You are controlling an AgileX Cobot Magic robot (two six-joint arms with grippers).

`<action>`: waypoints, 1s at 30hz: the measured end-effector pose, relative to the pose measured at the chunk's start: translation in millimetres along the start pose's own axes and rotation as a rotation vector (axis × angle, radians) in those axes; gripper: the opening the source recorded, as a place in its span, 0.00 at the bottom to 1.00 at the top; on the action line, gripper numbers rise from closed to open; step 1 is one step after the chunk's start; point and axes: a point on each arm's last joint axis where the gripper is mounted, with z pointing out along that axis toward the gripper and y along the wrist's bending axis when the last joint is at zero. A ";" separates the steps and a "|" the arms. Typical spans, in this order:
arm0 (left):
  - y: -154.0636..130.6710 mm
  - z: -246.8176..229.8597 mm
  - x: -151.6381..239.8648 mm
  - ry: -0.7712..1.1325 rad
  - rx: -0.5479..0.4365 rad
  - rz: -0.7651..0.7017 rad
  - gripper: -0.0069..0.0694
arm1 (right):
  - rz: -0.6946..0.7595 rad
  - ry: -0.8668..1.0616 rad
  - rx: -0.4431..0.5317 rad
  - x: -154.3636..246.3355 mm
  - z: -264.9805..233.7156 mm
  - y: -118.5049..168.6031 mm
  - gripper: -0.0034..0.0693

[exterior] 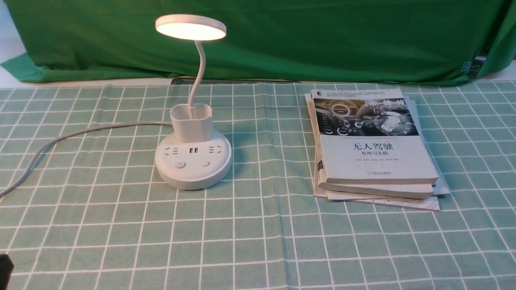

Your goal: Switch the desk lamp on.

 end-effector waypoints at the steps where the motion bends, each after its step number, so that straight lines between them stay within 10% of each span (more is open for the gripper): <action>1: 0.0 0.0 0.0 0.000 0.000 -0.001 0.09 | 0.000 0.000 0.000 0.0 0.0 0.0 0.38; 30: 0.0 0.0 -1.9 -0.021 0.000 0.011 0.09 | 0.000 0.000 0.000 0.0 0.0 0.0 0.38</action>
